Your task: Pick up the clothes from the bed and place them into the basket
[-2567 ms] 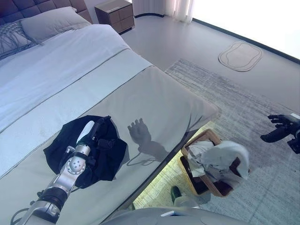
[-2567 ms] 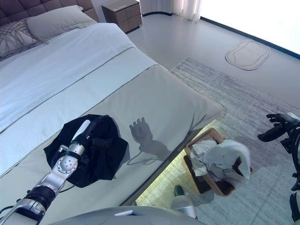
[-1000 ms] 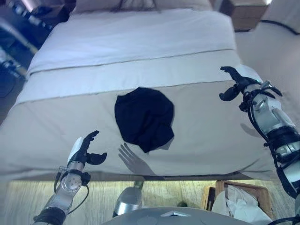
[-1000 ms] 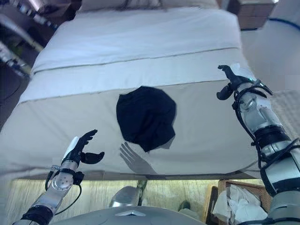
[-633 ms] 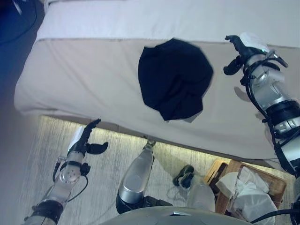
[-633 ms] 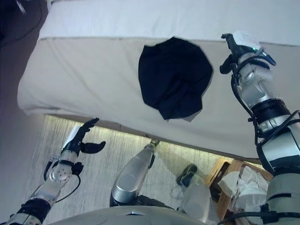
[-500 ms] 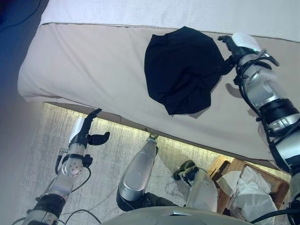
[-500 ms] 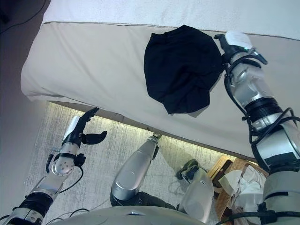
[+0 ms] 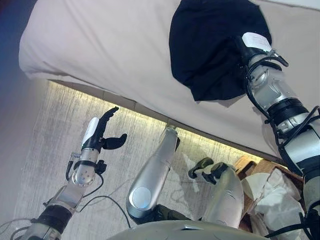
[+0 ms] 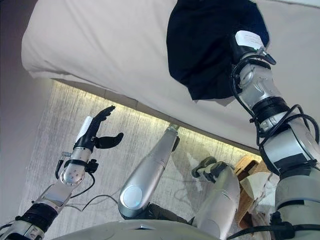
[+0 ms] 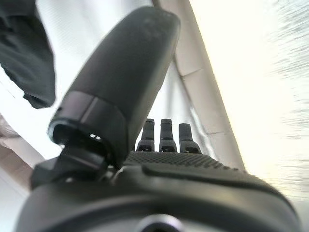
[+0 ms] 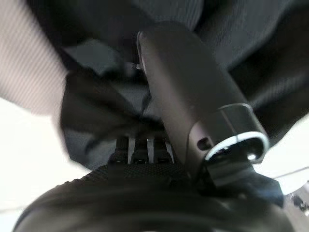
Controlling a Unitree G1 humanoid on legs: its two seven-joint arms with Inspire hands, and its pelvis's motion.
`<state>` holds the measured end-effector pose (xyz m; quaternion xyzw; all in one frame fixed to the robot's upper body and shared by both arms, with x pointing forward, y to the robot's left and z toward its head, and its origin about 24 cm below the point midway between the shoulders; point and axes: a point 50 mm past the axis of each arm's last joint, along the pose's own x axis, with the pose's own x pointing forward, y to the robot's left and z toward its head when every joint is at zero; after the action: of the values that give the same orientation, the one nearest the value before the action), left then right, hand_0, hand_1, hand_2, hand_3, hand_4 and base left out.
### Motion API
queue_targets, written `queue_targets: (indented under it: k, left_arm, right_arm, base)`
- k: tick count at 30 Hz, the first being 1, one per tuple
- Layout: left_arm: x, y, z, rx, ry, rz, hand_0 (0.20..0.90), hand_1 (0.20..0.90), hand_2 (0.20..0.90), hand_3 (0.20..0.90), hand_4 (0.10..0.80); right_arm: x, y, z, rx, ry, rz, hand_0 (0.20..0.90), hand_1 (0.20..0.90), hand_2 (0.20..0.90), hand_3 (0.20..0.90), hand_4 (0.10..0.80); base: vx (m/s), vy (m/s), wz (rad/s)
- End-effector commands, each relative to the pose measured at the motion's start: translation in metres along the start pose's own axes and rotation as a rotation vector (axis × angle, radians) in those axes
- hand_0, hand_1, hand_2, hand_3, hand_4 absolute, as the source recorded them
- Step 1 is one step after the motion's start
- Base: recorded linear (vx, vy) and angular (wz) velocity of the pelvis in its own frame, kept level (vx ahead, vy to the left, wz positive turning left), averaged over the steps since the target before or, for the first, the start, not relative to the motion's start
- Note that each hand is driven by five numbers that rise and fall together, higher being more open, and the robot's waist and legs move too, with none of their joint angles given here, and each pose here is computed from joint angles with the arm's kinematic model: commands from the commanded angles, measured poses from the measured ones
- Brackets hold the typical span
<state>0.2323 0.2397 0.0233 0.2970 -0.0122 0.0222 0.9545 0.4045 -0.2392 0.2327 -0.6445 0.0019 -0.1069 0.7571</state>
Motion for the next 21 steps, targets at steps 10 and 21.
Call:
queue_targets:
  k: [10, 21]
  left_arm:
    - [0.011, 0.027, 0.062, -0.085, -0.328, 0.162, 0.9, 0.9, 0.9, 0.9, 0.8]
    - [0.015, 0.033, 0.062, -0.051, -0.337, 0.175, 0.9, 0.9, 0.9, 0.9, 0.8]
  right_arm:
    - [0.017, -0.055, 0.005, -0.013, 0.085, -0.068, 0.9, 0.9, 0.9, 0.9, 0.8]
    - [0.017, -0.054, -0.011, 0.158, 0.104, -0.1, 0.3, 0.3, 0.3, 0.2, 0.1]
  base:
    - [-0.066, 0.003, 0.05]
    - [-0.025, -0.034, 0.05]
